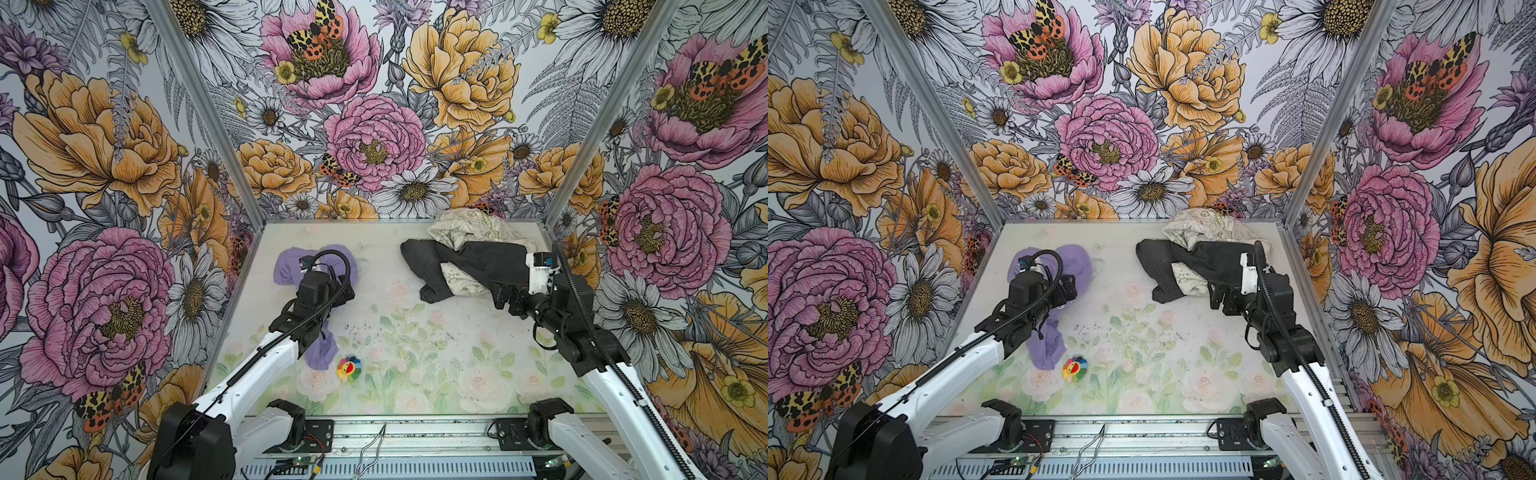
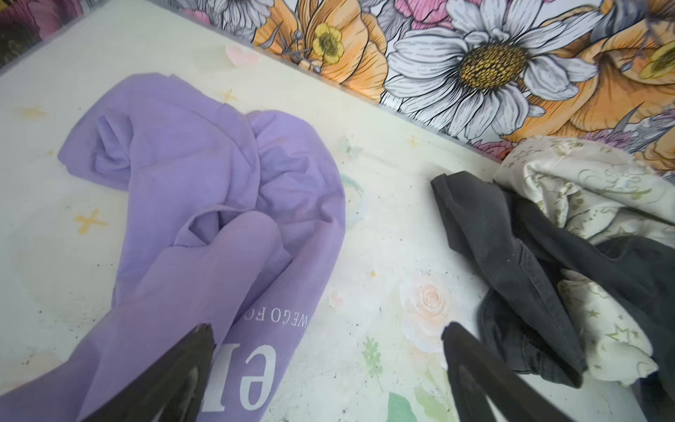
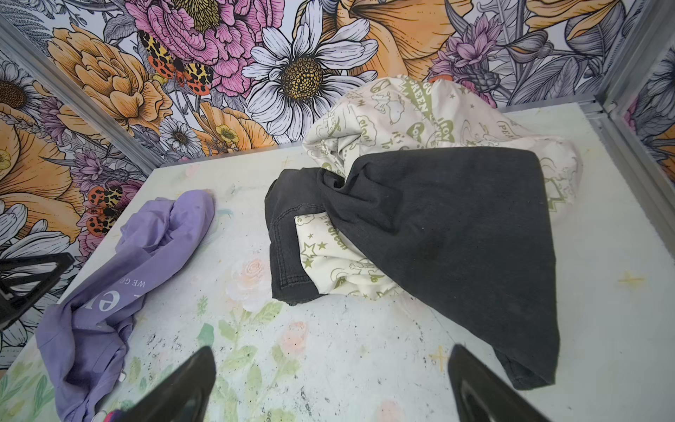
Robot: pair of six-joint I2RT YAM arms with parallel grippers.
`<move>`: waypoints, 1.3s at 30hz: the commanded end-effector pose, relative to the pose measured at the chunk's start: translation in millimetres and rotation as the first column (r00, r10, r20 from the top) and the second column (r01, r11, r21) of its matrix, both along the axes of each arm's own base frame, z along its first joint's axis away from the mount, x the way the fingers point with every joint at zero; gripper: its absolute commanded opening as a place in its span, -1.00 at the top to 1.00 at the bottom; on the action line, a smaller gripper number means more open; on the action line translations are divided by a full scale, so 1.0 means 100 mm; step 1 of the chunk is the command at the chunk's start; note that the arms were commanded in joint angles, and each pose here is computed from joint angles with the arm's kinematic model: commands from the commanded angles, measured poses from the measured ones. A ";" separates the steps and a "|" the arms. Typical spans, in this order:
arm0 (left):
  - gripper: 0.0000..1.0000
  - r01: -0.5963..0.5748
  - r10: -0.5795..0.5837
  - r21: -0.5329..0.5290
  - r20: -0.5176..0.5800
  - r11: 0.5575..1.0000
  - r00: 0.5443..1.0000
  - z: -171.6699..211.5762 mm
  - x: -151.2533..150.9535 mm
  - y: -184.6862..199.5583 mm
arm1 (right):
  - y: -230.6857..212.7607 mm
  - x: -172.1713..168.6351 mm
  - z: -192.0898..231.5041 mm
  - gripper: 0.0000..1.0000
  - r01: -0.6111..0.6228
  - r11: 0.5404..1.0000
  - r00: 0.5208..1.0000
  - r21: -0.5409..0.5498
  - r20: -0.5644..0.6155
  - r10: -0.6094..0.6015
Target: Pick out a specific cloth from the pile
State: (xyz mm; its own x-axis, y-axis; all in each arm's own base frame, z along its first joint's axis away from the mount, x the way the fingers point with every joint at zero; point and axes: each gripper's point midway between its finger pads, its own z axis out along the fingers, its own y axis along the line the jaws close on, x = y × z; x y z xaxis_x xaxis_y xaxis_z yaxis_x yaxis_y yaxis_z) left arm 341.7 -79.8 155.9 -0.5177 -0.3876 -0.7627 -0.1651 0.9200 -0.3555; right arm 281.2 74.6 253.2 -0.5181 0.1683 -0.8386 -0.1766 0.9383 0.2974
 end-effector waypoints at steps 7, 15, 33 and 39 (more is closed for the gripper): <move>-0.97 -0.059 0.048 -0.118 -0.093 0.991 0.995 -0.59 -0.08 0.08 | -0.02 0.02 -0.21 -0.99 0.008 1.000 0.999 -0.018 -0.047 -0.009; -0.97 -0.054 0.054 -0.062 0.007 0.997 0.999 -0.14 -0.03 0.19 | -0.07 0.05 -0.30 -0.99 0.023 0.998 0.998 -0.053 -0.062 -0.026; -0.97 -0.327 0.154 0.379 0.419 0.866 0.895 0.61 0.10 0.97 | -0.55 0.56 -0.65 -0.99 0.259 0.934 0.964 -0.246 0.127 -0.233; -0.97 -0.347 0.159 0.384 0.443 0.856 0.882 0.39 0.17 1.11 | -0.73 0.70 -0.86 -0.99 0.324 0.897 0.939 -0.300 0.222 -0.264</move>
